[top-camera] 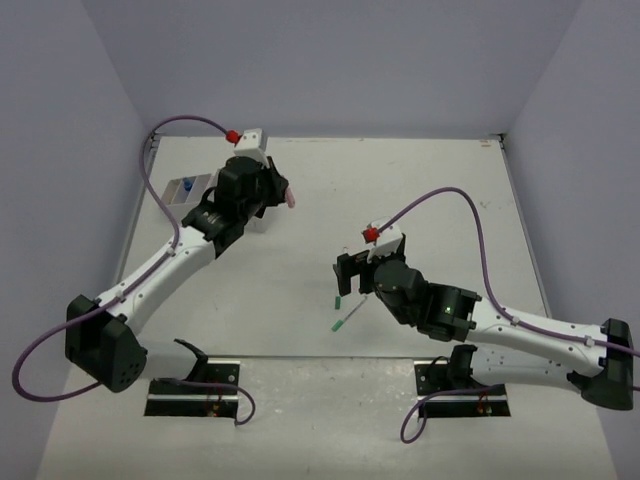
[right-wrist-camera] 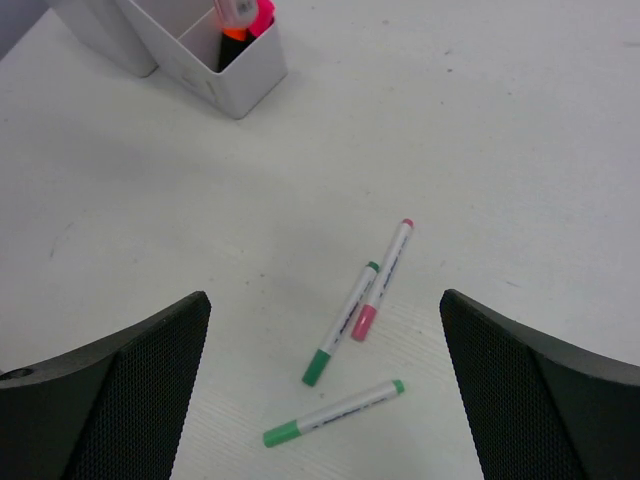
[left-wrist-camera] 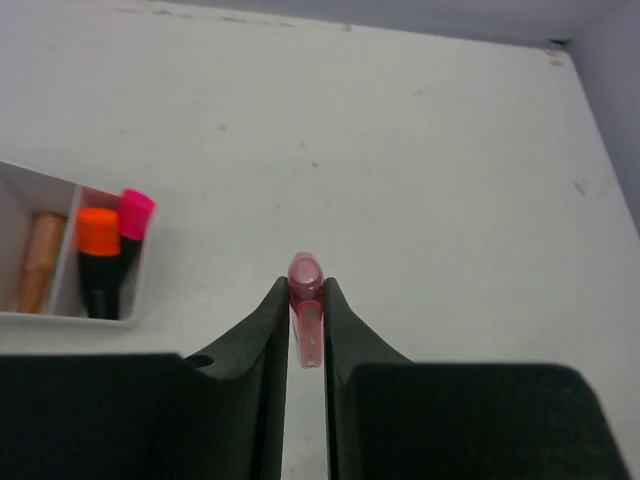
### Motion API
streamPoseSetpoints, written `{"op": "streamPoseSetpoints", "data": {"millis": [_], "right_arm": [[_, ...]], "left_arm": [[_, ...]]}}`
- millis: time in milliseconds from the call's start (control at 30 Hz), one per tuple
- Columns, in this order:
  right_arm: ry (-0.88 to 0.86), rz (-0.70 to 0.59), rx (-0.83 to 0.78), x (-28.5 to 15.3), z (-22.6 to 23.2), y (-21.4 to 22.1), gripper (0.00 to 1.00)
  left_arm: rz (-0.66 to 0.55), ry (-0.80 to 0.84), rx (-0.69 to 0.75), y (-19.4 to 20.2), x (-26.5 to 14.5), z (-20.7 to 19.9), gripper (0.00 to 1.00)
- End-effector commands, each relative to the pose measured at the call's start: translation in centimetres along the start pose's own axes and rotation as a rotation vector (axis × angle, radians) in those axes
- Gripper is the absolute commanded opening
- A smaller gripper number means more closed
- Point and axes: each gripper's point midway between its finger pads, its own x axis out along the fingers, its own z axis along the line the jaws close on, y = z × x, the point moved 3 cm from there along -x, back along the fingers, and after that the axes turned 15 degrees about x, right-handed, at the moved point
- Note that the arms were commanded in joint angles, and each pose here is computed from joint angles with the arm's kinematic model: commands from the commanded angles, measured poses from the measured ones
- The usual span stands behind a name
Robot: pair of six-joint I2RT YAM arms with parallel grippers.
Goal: Sort the stationery into containers
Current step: Place the pen in the storage box.
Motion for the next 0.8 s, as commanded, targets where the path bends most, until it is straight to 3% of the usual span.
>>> {"op": "streamPoseSetpoints", "data": {"millis": [0, 100, 300, 767], "right_arm": [[0.098, -0.053, -0.006, -1.3, -2.9, -0.6, 0.99], [0.08, -0.051, 0.001, -1.8, -3.5, -0.2, 0.99], [0.073, -0.052, 0.034, -2.3, -4.2, 0.4, 0.99], [0.112, -0.066, 0.051, -2.3, -5.0, 0.8, 0.99]], "left_arm": [[0.03, -0.391, 0.138, -1.5, 1.7, 9.1, 0.0], [0.001, -0.458, 0.182, -2.7, 2.8, 12.8, 0.0], [0.045, -0.511, 0.317, -2.7, 3.7, 14.9, 0.0], [-0.014, -0.439, 0.315, -3.2, 4.5, 14.0, 0.0]]}}
